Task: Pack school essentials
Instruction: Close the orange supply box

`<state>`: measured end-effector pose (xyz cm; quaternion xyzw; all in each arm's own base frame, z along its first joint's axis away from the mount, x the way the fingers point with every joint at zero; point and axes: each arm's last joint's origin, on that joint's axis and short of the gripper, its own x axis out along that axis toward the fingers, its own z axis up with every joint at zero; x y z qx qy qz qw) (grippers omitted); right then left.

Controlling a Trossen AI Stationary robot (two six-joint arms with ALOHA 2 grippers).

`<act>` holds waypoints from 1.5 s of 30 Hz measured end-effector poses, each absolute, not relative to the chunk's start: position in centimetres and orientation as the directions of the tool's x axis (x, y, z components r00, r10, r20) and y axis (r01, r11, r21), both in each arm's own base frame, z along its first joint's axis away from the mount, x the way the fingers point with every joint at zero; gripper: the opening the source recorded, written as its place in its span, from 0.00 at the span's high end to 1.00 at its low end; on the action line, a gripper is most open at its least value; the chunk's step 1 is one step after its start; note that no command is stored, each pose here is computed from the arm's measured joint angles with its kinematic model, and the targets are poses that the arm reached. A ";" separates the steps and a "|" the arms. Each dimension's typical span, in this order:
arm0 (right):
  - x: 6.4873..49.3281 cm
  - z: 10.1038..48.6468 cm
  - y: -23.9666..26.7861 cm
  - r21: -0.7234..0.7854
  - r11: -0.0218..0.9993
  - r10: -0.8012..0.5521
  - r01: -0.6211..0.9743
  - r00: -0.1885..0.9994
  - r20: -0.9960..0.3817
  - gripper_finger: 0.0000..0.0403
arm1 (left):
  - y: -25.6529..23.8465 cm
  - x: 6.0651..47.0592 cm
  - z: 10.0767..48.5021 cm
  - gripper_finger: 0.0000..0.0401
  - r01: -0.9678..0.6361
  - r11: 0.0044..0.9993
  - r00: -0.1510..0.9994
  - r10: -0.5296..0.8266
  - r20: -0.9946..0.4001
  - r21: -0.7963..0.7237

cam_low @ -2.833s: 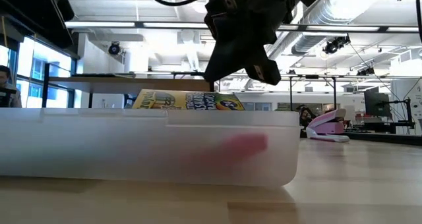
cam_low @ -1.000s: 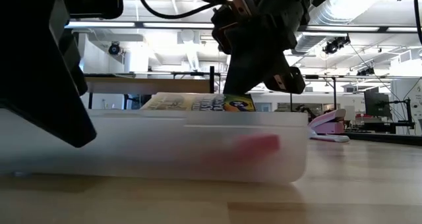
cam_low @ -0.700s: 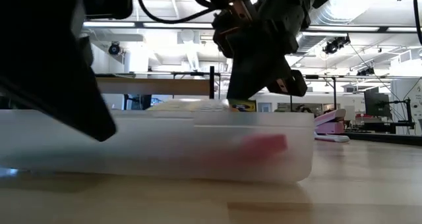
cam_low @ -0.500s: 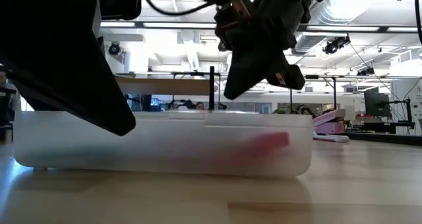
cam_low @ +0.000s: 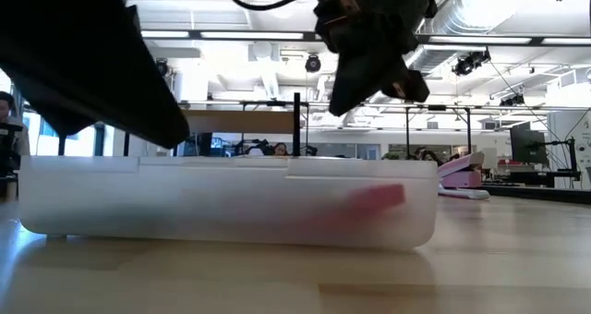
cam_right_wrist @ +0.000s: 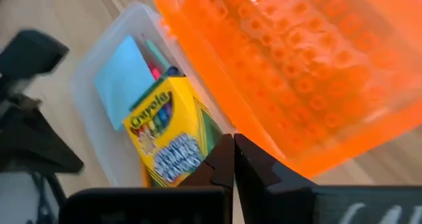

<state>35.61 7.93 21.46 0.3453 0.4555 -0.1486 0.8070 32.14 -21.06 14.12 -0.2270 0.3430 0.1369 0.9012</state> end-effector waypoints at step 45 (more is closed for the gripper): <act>27.5 30.5 -0.8 0.326 0.607 -0.169 0.725 0.518 -0.839 1.00 | -4.6 20.3 24.3 1.00 -0.445 0.865 0.755 0.224 -0.616 -0.231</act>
